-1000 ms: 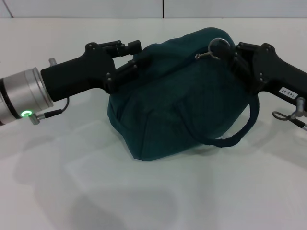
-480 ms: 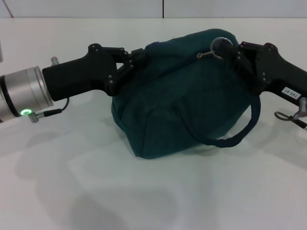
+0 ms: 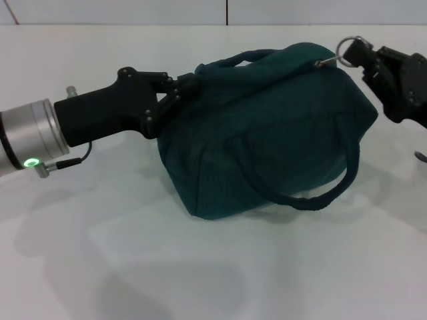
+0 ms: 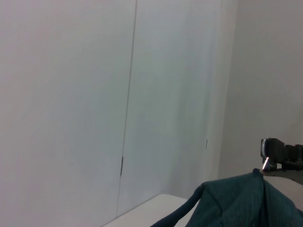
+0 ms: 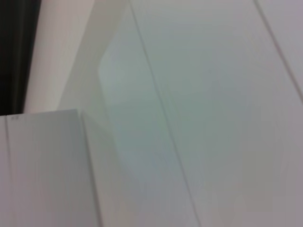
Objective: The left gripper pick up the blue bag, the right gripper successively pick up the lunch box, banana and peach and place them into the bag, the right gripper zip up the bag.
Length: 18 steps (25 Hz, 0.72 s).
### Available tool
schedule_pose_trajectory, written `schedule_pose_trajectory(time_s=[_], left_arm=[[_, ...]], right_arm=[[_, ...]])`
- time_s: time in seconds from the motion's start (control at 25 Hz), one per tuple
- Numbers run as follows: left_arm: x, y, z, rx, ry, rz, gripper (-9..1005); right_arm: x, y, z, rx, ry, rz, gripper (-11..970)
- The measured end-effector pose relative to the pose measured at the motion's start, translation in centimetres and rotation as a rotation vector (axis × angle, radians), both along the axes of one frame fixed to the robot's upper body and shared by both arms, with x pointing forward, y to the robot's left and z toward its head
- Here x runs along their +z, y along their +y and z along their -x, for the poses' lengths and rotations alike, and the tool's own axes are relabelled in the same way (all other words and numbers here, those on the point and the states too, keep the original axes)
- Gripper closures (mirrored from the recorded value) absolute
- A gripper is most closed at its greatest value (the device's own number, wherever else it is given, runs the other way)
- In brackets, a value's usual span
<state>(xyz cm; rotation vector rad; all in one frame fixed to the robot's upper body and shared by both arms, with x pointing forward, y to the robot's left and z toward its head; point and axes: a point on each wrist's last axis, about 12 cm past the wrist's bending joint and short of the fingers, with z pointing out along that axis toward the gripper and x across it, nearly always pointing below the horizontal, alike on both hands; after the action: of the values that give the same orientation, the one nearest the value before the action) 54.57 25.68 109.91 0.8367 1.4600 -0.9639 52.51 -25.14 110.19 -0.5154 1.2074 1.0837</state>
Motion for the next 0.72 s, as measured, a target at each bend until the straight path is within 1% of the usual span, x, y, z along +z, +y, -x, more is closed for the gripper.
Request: schedule_pose_trajectory(time_s=[0.24, 0.56, 0.72], left_arm=[[0.0, 0.6, 0.3, 0.001, 0.015, 0.009, 942], [0.5, 1.3, 0.2, 0.017, 0.032, 0.037, 942], [0.8, 1.8, 0.2, 0.013, 0.043, 0.044, 942]], right_arm=[[-0.7, -0.9, 0.6, -0.036, 0.028, 0.001, 950], [-2.0, -1.5, 1.2, -0.072, 0.078, 0.016, 950], [-2.6, -2.0, 1.5, -0.111, 0.098, 0.02, 949]])
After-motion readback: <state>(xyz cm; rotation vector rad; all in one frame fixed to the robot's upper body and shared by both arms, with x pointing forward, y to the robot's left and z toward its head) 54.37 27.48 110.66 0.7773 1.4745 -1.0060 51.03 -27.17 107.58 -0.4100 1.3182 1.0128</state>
